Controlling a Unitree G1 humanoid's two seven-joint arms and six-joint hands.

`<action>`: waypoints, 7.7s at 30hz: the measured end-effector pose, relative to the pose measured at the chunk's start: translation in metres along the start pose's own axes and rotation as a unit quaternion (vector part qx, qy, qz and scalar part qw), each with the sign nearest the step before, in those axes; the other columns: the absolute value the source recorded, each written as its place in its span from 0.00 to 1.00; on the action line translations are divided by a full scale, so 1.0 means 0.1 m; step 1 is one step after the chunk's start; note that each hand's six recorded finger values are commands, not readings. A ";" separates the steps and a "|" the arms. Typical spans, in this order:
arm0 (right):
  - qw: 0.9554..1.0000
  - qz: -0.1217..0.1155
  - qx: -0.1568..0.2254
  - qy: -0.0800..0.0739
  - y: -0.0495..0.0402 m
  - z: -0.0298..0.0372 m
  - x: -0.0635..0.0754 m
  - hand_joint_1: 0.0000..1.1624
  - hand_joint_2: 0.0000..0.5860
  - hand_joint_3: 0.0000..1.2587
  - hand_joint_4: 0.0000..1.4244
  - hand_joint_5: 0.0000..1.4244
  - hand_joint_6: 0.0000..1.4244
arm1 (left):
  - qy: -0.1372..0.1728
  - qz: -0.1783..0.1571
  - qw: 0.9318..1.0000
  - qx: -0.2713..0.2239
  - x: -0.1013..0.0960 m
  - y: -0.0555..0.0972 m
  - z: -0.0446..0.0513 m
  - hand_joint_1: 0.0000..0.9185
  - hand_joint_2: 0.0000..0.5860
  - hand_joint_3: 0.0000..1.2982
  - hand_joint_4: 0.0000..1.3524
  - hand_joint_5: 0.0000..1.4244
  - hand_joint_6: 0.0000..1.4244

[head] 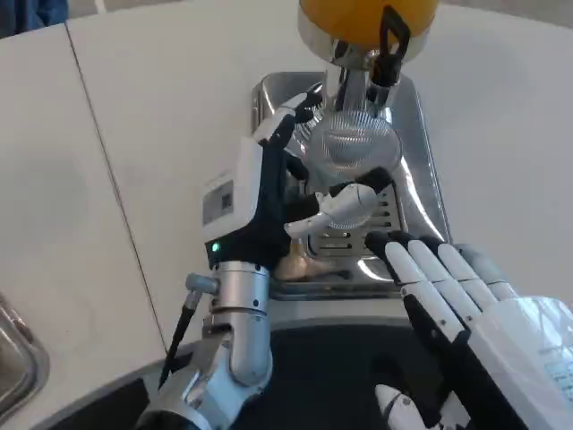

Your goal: Grasp the cup under the faucet to collect the drink, then remove the cup.

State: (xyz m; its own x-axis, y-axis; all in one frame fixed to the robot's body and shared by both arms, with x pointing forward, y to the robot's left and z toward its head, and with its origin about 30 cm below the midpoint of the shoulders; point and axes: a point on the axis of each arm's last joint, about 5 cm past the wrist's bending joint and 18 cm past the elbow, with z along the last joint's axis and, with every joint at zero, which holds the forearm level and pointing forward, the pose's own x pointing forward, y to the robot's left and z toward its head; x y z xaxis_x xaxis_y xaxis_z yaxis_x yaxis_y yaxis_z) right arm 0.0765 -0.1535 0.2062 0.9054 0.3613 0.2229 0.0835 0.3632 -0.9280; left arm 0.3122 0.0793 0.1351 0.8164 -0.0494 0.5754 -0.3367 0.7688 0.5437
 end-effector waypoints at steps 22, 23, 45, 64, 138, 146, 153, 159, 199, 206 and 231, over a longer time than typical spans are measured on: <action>1.000 -0.001 0.007 0.012 0.054 0.035 -0.04 0.10 0.99 0.00 0.00 0.00 0.00 | -0.051 0.018 0.997 0.046 -0.04 0.80 -0.319 0.22 0.05 0.19 0.21 0.45 0.44; 1.000 -0.002 0.006 0.014 0.056 0.033 -0.05 0.10 0.99 0.00 0.00 0.00 0.00 | -0.054 0.018 0.997 0.053 -0.06 0.87 -0.337 0.22 0.05 0.18 0.20 0.44 0.43; 0.995 -0.067 0.046 0.062 0.017 -0.002 -0.15 0.10 0.99 0.00 0.00 0.00 0.00 | -0.094 -0.219 0.918 0.316 -0.89 1.69 -0.207 0.00 0.06 0.00 0.00 0.00 0.00; 0.971 -0.145 0.168 0.093 -0.070 -0.059 0.14 0.11 0.98 0.00 0.00 0.00 0.00 | -0.012 -0.225 0.920 0.319 -1.35 1.69 -0.026 0.00 0.02 0.00 0.00 0.00 0.00; 0.941 -0.077 0.323 -0.070 -0.503 -0.003 1.61 0.00 0.94 0.00 0.00 0.00 0.00 | 0.007 -0.201 0.936 0.289 -1.43 1.66 0.044 0.00 0.04 0.00 0.00 0.00 0.00; 0.977 -0.049 0.196 -0.065 -0.621 0.067 1.59 0.00 0.96 0.00 0.00 0.00 0.00 | 0.001 -0.202 0.938 0.283 -1.41 1.62 0.047 0.00 0.05 0.00 0.00 0.00 0.00; 0.994 -0.028 0.094 -0.051 -0.640 0.117 1.52 0.00 0.99 0.00 0.00 0.00 0.00 | -0.006 -0.196 0.941 0.276 -1.36 1.57 0.050 0.00 0.04 0.00 0.00 0.00 0.00; 0.997 -0.024 0.052 -0.042 -0.667 0.131 1.49 0.00 1.00 0.00 0.00 0.00 0.00 | -0.004 -0.186 0.946 0.263 -1.33 1.50 0.062 0.00 0.03 0.00 0.00 0.00 0.00; 0.994 -0.080 0.079 -0.007 -0.641 0.044 1.33 0.00 1.00 0.00 0.00 0.00 0.00 | 0.020 -0.137 0.960 0.245 -0.77 1.12 -0.065 0.01 0.06 0.00 0.00 0.00 0.00; 0.975 -0.150 0.155 0.053 -0.367 -0.019 1.09 0.00 1.00 0.00 0.00 0.00 0.00 | 0.011 -0.139 0.960 0.241 -0.75 1.08 -0.049 0.01 0.06 0.00 0.00 0.00 0.00; 0.981 -0.147 0.122 0.030 -0.233 -0.164 0.55 0.26 0.79 0.00 0.00 0.00 0.00 | 0.020 -0.132 0.968 0.213 -0.55 0.99 -0.121 0.02 0.04 0.00 0.00 0.00 0.01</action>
State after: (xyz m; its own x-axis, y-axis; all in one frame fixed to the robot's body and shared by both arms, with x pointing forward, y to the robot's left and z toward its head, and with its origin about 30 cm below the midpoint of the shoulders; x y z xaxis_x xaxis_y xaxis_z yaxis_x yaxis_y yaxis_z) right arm 0.1310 -0.1562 0.2351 0.8804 0.1624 0.4456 0.2489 0.6417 -0.7255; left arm 0.2395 0.1659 0.1498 0.9147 -0.1776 0.3630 -0.2699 0.3999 0.8759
